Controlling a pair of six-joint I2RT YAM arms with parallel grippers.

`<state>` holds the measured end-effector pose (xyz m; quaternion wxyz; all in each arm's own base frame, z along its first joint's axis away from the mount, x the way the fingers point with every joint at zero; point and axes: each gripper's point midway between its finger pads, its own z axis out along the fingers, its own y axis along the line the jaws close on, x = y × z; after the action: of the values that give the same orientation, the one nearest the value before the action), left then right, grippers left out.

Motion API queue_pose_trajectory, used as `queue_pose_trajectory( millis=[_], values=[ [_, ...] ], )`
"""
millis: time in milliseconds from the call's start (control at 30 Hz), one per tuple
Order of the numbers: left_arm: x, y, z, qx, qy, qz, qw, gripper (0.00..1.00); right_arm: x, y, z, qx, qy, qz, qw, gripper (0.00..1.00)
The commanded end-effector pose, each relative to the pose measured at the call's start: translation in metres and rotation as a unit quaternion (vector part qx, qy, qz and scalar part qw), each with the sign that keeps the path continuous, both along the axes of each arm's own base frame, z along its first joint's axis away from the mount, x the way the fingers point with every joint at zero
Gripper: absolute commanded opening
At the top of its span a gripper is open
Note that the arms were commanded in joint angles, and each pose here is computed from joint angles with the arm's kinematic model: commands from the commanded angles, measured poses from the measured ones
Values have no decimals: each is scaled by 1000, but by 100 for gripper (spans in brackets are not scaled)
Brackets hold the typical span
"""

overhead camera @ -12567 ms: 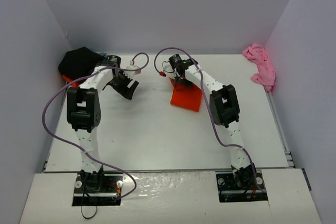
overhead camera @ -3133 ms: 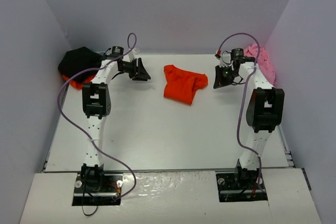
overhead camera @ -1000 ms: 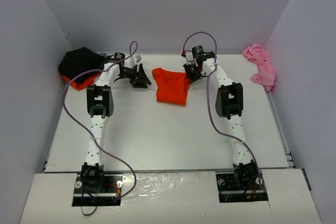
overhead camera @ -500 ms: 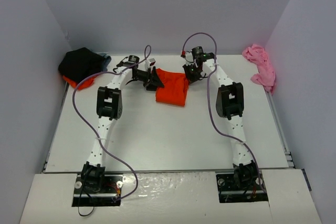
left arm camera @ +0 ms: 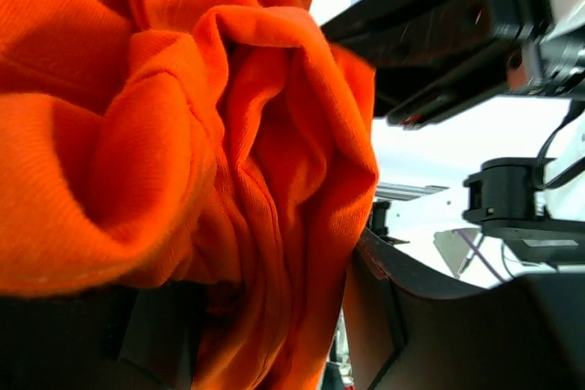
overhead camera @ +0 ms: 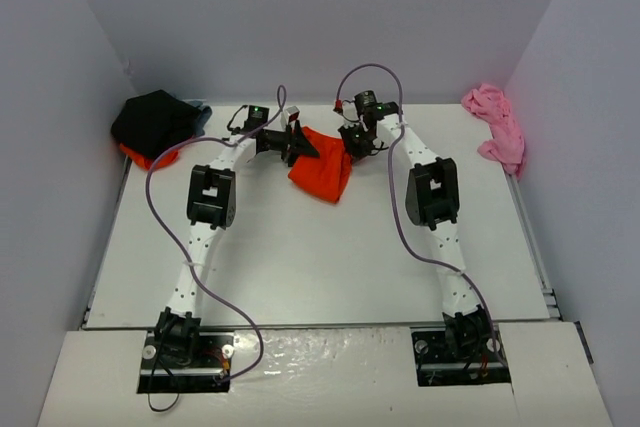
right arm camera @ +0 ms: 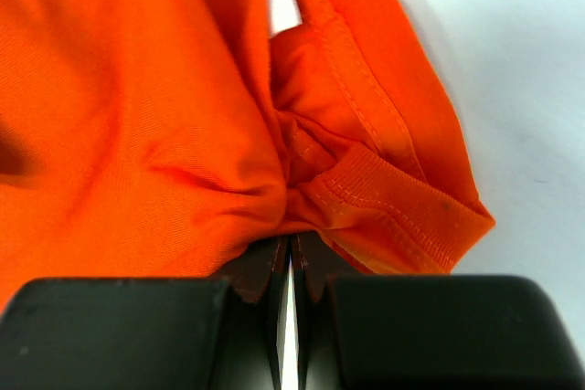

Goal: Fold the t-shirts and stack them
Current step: Neatly place the folded tshirt to the corner

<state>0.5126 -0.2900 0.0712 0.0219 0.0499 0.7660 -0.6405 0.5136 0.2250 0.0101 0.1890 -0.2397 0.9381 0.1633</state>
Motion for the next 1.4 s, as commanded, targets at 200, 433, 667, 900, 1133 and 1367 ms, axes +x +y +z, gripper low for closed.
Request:
queue_pose_trajectory(
  millis=[200,433,667,900,1133,1367],
  values=[
    [0,-18,8,-35,-31,-18,999,22,-64,1,-57,-58,122,30,990,0],
    [-2,-20,12,-43,-42,-25,998,0,-65,-2,-59,-58,126,28,990,0],
    [-5,-12,65,-60,-98,-32,993,0,-47,-22,-42,-74,94,7,993,0],
    [12,24,129,-83,-134,-6,987,0,-25,-63,-12,-52,71,-36,995,0],
    [19,52,159,-101,-160,-1,982,0,-12,-101,35,-31,34,-63,997,0],
    [17,74,159,-100,-168,-13,981,0,-27,-113,25,-40,57,-65,995,0]
  ],
)
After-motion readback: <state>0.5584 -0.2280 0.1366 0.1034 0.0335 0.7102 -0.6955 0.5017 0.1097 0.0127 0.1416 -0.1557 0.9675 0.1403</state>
